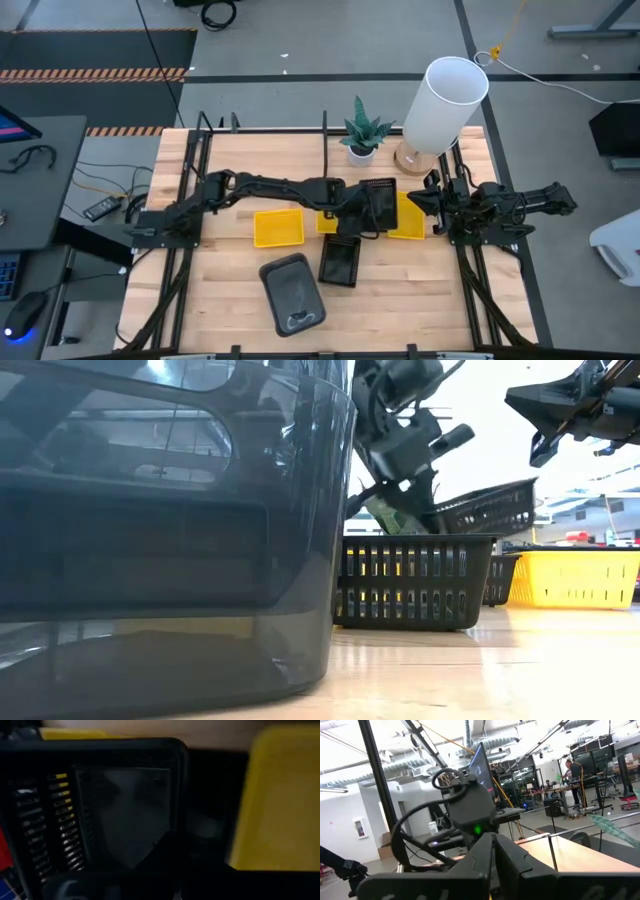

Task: Stack baskets on shelf by color
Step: Stack the left black bin on the top right black bin

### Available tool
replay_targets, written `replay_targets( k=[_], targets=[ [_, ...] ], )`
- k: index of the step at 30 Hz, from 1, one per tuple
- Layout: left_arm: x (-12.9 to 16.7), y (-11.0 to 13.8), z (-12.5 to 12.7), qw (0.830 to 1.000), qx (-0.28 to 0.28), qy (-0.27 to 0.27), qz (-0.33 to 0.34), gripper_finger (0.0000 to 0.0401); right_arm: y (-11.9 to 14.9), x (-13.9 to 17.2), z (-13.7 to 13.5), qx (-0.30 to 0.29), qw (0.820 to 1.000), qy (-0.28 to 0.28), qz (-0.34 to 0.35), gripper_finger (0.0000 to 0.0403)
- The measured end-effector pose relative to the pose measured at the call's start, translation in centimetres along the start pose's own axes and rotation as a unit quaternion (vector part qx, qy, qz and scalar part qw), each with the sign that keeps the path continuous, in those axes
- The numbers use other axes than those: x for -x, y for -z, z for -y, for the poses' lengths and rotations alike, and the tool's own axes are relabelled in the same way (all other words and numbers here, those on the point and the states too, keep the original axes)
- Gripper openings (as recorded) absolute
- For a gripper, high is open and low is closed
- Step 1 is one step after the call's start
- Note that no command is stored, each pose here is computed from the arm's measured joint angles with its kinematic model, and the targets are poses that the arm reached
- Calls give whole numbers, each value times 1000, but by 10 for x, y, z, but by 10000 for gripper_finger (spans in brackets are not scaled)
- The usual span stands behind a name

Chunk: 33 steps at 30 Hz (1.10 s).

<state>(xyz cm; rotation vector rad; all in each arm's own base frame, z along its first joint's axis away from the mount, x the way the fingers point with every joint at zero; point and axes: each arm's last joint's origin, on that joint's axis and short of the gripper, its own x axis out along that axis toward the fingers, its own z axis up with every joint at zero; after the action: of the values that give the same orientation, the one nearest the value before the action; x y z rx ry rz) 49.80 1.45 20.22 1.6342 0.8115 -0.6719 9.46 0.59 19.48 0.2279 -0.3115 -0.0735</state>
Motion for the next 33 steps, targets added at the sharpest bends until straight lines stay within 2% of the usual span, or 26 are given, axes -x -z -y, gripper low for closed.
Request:
replay_targets(
  k=[9, 16, 27, 33],
  targets=[
    [-4, 1, 9, 999, -21, 40, -1, 7, 0, 0, 0, 0, 1000, 0, 0, 27],
    [-2, -5, 15, 996, -39, 70, 26, 6, 0, 0, 0, 0, 1000, 0, 0, 27],
    [4, -40, 12, 993, -58, 69, 79, 7, 0, 0, 0, 0, 1000, 0, 0, 27],
    [7, -57, 10, 992, -43, 63, 99, 23, 0, 0, 0, 0, 1000, 0, 0, 27]
  ],
)
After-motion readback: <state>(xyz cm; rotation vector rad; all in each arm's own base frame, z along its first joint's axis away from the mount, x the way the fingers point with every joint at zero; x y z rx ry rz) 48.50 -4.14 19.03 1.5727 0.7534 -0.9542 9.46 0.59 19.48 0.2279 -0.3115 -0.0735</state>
